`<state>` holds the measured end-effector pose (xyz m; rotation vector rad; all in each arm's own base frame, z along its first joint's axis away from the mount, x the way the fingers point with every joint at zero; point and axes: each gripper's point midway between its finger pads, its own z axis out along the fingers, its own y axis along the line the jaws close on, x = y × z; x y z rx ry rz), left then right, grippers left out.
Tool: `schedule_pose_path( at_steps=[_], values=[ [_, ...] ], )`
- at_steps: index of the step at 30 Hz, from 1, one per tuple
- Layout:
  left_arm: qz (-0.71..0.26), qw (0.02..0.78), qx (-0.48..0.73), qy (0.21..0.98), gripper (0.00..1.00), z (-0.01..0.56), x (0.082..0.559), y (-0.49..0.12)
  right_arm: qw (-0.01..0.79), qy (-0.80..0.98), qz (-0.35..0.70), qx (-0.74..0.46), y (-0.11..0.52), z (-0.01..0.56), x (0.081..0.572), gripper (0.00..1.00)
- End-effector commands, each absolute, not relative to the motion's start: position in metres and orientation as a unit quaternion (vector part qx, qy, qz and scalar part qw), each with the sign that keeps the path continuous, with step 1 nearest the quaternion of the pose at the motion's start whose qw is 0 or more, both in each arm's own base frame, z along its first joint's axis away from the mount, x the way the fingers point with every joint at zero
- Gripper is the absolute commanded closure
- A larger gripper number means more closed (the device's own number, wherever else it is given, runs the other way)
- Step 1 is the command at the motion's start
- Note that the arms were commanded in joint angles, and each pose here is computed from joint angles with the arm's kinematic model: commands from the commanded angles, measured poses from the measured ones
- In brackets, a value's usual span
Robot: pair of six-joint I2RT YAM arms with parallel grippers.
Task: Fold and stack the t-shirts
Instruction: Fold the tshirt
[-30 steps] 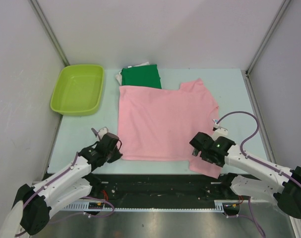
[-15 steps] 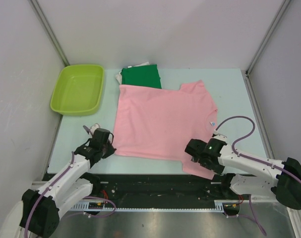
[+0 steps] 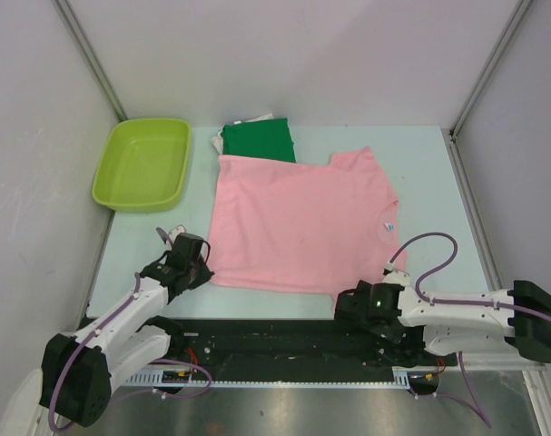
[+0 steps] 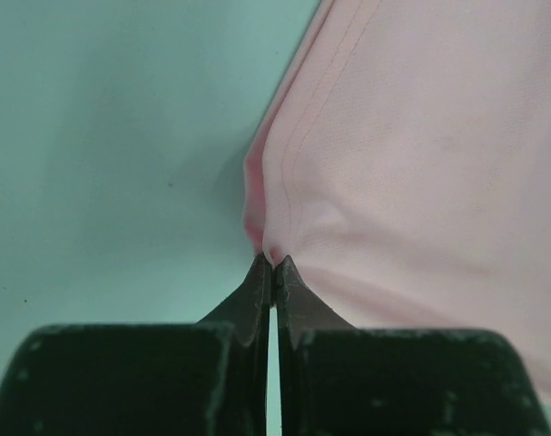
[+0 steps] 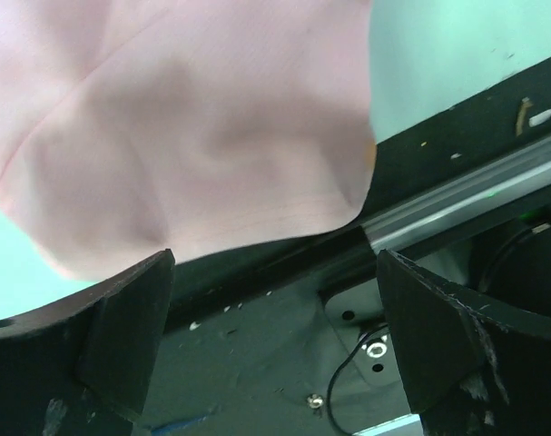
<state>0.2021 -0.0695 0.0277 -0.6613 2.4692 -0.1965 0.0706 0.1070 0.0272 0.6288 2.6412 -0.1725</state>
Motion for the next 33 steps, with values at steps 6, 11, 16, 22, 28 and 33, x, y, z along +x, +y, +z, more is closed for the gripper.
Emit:
schedule_pose_path(
  at_steps=[6,11,16,22,28,33],
  values=[
    [-0.106,0.308,-0.240,0.915,1.00,0.045,0.218,-0.079,0.287,0.915,0.010,0.282,0.106,0.037,0.074,0.04],
    [-0.103,0.312,-0.235,0.915,1.00,0.049,0.220,-0.079,0.307,0.906,0.029,0.290,0.107,0.041,0.079,0.05],
    [-0.102,0.314,-0.236,0.914,1.00,0.049,0.223,-0.078,0.347,0.893,0.066,0.281,0.119,0.056,0.101,0.05],
    [-0.100,0.314,-0.233,0.915,1.00,0.049,0.226,-0.079,0.401,0.888,0.060,0.216,0.135,0.078,0.158,0.04],
    [-0.097,0.313,-0.227,0.917,1.00,0.048,0.225,-0.078,0.409,0.888,0.001,0.211,0.109,0.075,0.199,0.04],
    [-0.098,0.317,-0.224,0.917,1.00,0.049,0.226,-0.079,0.404,0.888,-0.021,0.219,0.097,0.067,0.219,0.04]
  ],
)
